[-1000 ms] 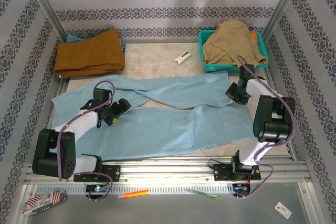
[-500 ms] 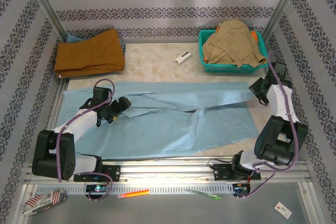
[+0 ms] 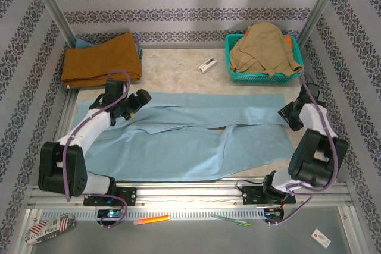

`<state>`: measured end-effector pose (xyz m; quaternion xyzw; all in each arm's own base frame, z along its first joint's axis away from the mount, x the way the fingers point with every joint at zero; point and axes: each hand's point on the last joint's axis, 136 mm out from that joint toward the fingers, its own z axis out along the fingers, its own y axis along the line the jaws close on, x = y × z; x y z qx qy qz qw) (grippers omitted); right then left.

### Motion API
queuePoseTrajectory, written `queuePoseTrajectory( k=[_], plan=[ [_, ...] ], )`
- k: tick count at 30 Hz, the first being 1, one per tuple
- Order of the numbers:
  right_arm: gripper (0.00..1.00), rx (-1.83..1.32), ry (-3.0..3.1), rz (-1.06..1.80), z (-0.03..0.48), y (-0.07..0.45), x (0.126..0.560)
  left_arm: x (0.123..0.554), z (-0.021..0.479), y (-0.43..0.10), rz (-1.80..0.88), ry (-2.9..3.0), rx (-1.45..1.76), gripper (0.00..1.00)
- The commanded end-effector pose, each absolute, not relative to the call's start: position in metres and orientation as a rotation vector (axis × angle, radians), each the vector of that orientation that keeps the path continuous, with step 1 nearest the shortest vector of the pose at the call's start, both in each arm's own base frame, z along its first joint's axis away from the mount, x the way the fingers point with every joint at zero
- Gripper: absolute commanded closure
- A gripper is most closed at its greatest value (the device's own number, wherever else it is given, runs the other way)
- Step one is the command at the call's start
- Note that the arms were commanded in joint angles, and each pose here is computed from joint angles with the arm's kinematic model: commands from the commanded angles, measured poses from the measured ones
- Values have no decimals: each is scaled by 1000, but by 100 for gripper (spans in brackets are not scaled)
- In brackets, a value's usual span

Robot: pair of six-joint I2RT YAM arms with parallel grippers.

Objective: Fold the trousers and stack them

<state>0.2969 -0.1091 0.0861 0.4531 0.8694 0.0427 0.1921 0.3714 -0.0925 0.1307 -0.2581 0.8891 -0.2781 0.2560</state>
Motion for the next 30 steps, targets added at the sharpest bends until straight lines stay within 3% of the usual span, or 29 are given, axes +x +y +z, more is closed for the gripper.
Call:
queuePoseTrajectory(
  k=[1,5,8,14,23,30],
  plan=[
    [45,1023,2365,145,139,-67,320,394,123,-111,-710,2474,-646,11],
    [46,738,2447,329,147,28,350,434,108,-155,-695,2550,-530,12],
    [48,627,2544,421,126,84,364,462,97,-190,-708,2592,-437,12],
    [49,561,2659,548,75,146,364,494,65,-238,-768,2653,-332,13],
    [49,582,2819,526,15,146,304,492,13,-227,-708,2724,-385,13],
    [47,576,2857,507,8,133,283,522,6,-200,-669,2679,-439,14]
  ],
)
